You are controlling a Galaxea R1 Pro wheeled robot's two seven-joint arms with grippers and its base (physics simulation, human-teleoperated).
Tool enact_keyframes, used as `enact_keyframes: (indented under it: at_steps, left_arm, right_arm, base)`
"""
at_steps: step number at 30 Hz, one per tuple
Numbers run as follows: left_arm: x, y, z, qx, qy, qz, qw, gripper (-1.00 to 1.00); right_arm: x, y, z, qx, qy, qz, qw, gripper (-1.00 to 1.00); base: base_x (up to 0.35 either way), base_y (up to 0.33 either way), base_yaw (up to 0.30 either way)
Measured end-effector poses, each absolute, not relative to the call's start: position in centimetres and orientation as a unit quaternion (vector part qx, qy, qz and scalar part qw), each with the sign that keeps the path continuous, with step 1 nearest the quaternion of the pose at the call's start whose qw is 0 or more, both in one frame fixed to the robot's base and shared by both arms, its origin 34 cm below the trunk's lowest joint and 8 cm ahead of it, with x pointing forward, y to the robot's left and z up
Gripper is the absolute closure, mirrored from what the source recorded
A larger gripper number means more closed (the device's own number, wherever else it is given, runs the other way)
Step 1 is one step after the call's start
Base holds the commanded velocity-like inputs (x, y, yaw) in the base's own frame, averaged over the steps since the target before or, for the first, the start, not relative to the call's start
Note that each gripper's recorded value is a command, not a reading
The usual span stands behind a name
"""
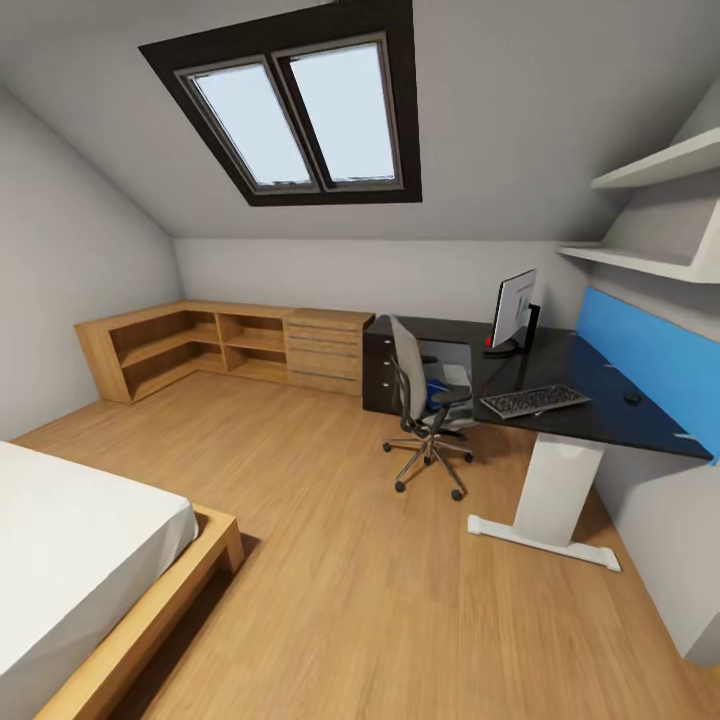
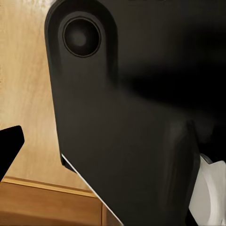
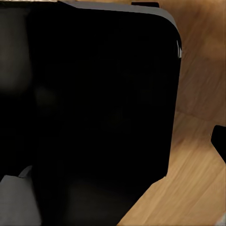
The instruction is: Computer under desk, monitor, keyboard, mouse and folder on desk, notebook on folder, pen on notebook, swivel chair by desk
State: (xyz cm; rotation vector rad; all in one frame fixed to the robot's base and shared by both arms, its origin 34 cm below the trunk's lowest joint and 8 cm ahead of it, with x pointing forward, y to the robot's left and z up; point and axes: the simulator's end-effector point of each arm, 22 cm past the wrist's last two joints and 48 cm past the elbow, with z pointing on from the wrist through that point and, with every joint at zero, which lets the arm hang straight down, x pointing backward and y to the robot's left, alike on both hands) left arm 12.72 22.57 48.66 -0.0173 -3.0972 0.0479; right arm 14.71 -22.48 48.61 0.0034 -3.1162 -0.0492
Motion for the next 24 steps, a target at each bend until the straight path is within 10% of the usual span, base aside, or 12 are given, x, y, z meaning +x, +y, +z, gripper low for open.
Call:
enact_keyframes:
  at_steps: [24]
  left_arm:
    - [23.9,23.9,53.0,-0.004,-0.995,0.009,-0.097,-1.0]
  right_arm:
    - [31.5,-22.2,57.4,-0.011,-0.937,-0.017,-0.348,-1.0]
  base:
    - [0.0,0.0,-0.203]
